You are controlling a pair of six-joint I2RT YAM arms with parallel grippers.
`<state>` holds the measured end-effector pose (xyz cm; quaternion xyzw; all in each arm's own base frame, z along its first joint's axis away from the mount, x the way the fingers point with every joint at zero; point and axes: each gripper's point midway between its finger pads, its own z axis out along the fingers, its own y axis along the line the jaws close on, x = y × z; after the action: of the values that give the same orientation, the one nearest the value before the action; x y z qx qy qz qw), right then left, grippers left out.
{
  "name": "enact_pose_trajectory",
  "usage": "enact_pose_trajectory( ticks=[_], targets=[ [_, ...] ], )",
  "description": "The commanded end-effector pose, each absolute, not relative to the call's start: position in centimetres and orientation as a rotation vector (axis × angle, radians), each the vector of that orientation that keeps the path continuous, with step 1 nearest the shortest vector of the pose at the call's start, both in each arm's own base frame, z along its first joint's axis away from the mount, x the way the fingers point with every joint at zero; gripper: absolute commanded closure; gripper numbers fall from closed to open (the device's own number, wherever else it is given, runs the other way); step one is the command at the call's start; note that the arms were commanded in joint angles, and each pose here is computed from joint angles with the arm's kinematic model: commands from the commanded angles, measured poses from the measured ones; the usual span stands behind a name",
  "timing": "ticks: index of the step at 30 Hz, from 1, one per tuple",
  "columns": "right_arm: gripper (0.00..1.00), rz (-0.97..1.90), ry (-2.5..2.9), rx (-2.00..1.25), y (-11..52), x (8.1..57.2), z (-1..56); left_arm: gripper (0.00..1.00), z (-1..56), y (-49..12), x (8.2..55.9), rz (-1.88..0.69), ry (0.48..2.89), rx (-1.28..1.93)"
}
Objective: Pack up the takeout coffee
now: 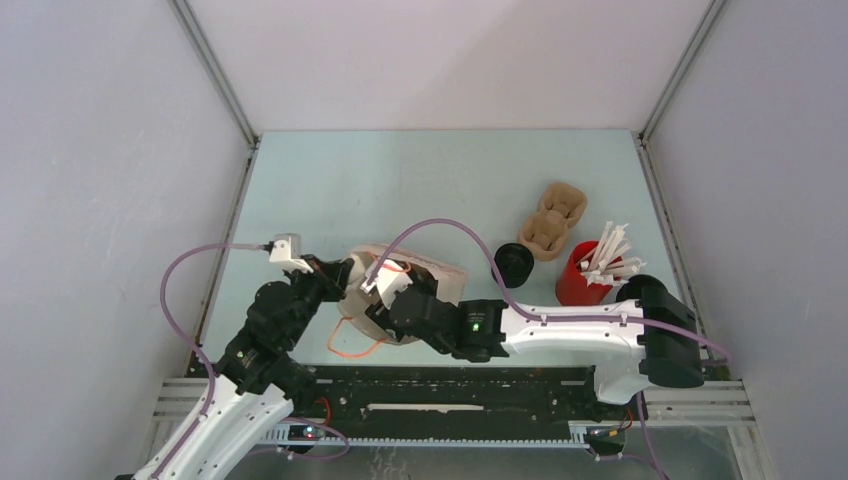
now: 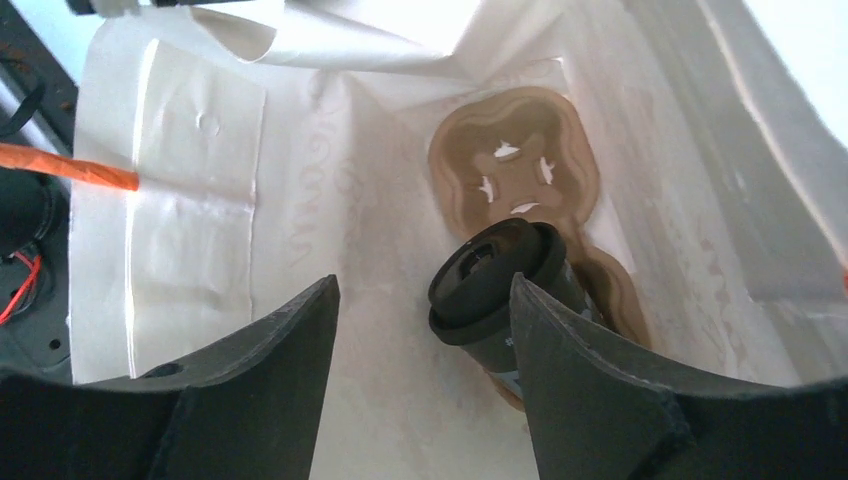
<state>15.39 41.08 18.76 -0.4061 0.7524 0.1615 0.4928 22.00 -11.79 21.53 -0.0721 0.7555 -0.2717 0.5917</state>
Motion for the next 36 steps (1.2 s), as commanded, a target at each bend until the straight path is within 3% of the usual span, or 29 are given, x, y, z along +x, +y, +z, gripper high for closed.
enact_pose_trajectory(
  ticks=[1, 11, 20, 30, 36],
  targets=[
    [0.3, 0.365, 1.792, -0.831, 40.8, 16.1, 20.7, 1.0, 19.9, -11.8, 21.3, -0.621, 1.826, -0.155],
    [0.41, 0.383, 1.764, -0.811, 41.4, 15.7, 21.4, 1.0, 19.7, -11.9, 21.4, -0.629, 1.825, -0.156],
    [0.41, 0.276, 1.712, -0.711, 41.0, 17.6, 22.2, 1.0, 20.1, -11.5, 21.5, -0.618, 1.808, -0.181],
    [0.42, 0.363, 1.714, -0.94, 42.8, 17.2, 20.0, 1.0, 21.2, -10.6, 22.9, -0.571, 1.704, -0.218],
    [0.42, 0.248, 1.818, -0.756, 40.4, 18.8, 18.7, 1.0, 21.0, -11.4, 22.9, -0.613, 1.702, -0.208]
  ],
)
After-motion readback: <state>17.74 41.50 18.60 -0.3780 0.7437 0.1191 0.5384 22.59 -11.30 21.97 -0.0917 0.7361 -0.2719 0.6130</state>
